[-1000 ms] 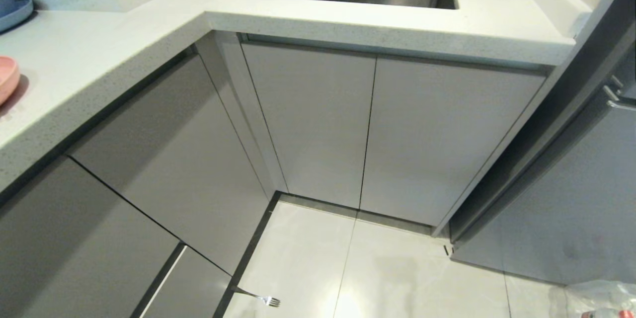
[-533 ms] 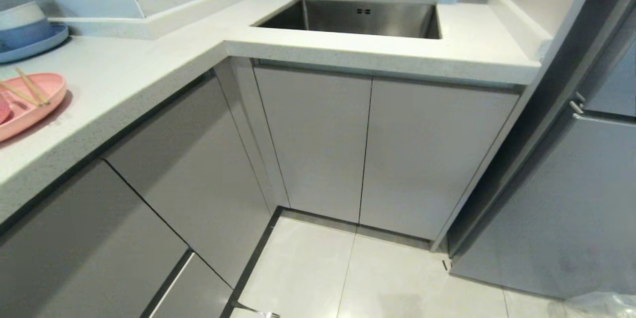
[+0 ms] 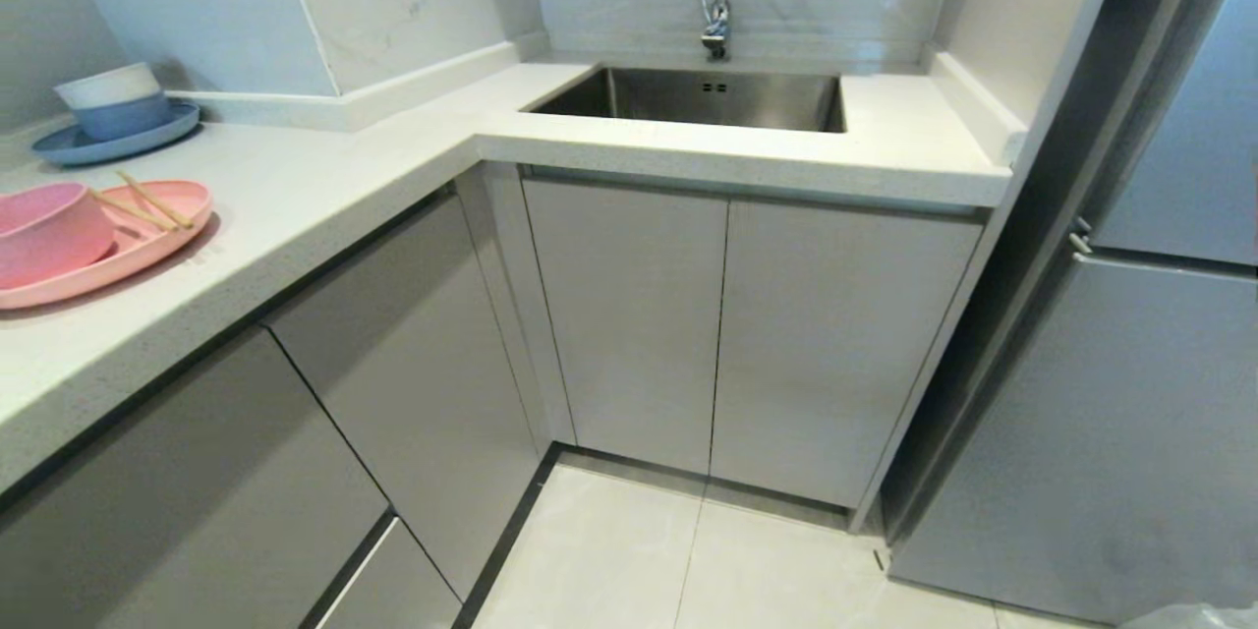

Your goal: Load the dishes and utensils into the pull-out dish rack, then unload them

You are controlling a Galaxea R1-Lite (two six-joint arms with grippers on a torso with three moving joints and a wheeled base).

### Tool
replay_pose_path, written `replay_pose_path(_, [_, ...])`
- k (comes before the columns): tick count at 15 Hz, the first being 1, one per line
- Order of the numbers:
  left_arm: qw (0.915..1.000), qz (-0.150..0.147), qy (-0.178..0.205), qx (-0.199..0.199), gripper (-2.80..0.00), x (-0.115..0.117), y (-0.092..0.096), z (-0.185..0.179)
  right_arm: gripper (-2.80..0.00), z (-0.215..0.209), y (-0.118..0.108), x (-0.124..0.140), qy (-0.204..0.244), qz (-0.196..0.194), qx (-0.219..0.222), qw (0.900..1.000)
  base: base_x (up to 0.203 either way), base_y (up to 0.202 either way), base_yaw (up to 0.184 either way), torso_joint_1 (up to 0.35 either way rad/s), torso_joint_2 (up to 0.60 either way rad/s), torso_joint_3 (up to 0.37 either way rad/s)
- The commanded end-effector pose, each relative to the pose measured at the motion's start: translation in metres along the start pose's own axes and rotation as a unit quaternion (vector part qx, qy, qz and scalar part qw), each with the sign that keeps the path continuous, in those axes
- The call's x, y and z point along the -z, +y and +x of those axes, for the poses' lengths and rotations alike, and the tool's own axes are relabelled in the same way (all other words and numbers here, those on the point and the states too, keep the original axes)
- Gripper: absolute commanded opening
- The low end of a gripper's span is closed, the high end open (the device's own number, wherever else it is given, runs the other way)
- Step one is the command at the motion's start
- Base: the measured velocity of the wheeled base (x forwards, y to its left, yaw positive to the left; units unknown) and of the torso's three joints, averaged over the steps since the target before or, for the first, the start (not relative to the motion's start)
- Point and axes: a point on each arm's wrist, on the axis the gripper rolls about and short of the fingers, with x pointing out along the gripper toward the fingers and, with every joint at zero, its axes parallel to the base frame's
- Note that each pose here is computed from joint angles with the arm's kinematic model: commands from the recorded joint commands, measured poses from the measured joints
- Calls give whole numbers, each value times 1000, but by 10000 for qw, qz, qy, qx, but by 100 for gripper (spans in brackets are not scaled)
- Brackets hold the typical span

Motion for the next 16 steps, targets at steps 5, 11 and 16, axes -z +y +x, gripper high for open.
replay_pose_path(5, [10000,-6,-10,2,-280,0,0,0,-280,0,0,1,16,1,0,10000,0,0,0,3,3,202])
replay_pose_path(11, [10000,-22,-10,-9,-280,0,0,0,-280,0,0,0,10,1,0,10000,0,0,0,1,3,43])
replay_pose_path(16, [10000,-26,-10,-5,-280,0,0,0,-280,0,0,1,16,10,1,10000,0,0,0,0,0,0])
